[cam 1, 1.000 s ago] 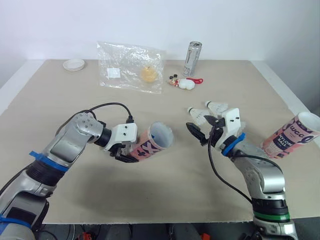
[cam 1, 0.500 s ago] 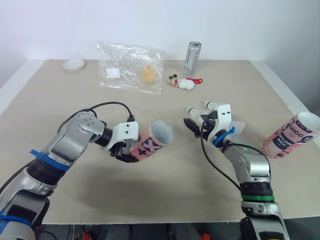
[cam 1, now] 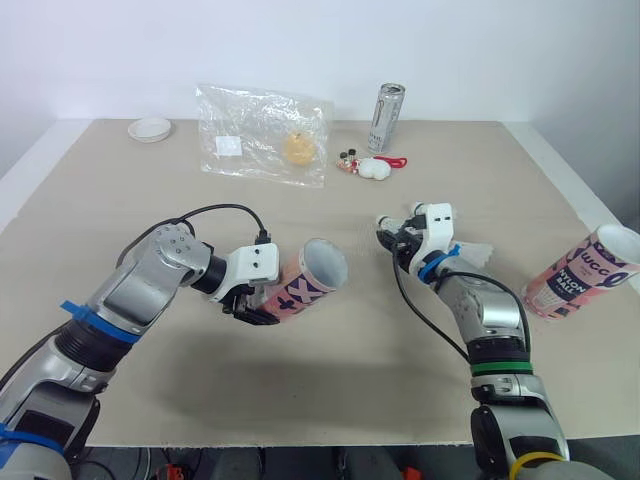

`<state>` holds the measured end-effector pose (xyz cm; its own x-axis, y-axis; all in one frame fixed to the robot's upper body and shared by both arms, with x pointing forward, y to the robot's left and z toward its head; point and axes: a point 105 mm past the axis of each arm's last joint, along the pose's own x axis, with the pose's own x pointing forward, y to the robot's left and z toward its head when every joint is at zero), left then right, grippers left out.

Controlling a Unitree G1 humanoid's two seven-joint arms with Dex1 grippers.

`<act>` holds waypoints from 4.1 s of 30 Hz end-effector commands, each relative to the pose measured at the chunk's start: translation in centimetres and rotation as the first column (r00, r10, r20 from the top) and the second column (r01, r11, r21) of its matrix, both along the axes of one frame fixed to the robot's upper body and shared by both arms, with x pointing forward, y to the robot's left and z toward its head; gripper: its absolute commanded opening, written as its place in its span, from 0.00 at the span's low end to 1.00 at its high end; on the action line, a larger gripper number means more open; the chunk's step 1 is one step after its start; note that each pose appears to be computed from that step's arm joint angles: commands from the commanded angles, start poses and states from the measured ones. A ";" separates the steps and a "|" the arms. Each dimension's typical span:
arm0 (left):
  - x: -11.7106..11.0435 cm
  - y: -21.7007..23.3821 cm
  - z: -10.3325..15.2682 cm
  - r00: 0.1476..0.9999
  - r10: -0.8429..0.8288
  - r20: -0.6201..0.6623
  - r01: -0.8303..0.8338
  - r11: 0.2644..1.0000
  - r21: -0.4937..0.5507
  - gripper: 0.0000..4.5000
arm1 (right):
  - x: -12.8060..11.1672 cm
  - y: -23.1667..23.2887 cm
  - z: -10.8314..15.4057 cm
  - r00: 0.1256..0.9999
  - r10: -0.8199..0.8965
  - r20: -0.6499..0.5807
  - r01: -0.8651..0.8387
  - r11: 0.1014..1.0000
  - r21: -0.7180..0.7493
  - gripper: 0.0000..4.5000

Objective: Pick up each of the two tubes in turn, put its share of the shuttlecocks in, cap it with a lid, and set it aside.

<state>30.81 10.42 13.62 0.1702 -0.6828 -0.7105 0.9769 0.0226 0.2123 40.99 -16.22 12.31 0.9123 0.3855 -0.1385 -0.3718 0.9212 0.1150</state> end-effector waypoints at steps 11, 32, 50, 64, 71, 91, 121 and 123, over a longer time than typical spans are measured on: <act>0.8 0.3 -1.2 0.998 0.055 -0.044 -0.054 0.998 0.010 0.67 | -2.3 1.1 8.3 0.896 0.298 0.329 -0.207 0.936 -0.284 0.00; 2.0 -0.1 -0.5 0.993 0.103 -0.062 -0.104 0.995 -0.010 0.67 | -12.9 8.1 13.8 0.205 0.971 0.125 -0.227 0.171 -0.959 0.00; 2.2 -0.2 -0.7 0.992 0.111 -0.058 -0.112 0.994 -0.015 0.67 | -9.8 1.6 14.9 0.630 0.691 0.354 -0.414 0.685 -0.599 0.98; 1.8 -0.4 -1.0 0.994 0.094 -0.062 -0.095 0.995 -0.017 0.67 | -10.9 -9.0 6.4 0.991 0.060 0.117 -0.051 0.996 -0.079 0.98; 1.9 -0.8 -1.0 0.994 0.091 -0.060 -0.093 0.995 -0.023 0.67 | -10.7 -10.7 3.7 0.999 0.014 0.028 -0.011 0.996 -0.084 0.98; 2.0 -0.4 -0.9 0.992 0.114 -0.056 -0.116 0.993 -0.025 0.67 | -6.1 -11.2 1.0 0.999 0.002 0.039 0.002 0.995 -0.099 0.51; 3.7 -1.2 -0.4 0.991 0.118 -0.062 -0.121 0.991 -0.051 0.67 | -13.2 5.3 13.7 0.380 0.921 0.091 -0.344 0.232 -0.910 0.01; 3.7 -1.3 -0.3 0.991 0.119 -0.060 -0.122 0.991 -0.054 0.67 | -12.8 5.9 13.4 0.358 0.931 0.076 -0.343 0.206 -0.917 0.01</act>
<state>33.92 8.88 13.59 0.1721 -0.7261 -0.6657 0.9849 0.1145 0.1297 28.04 -10.65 25.38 0.3195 0.8882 -0.3303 -0.5849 -0.0894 -0.8062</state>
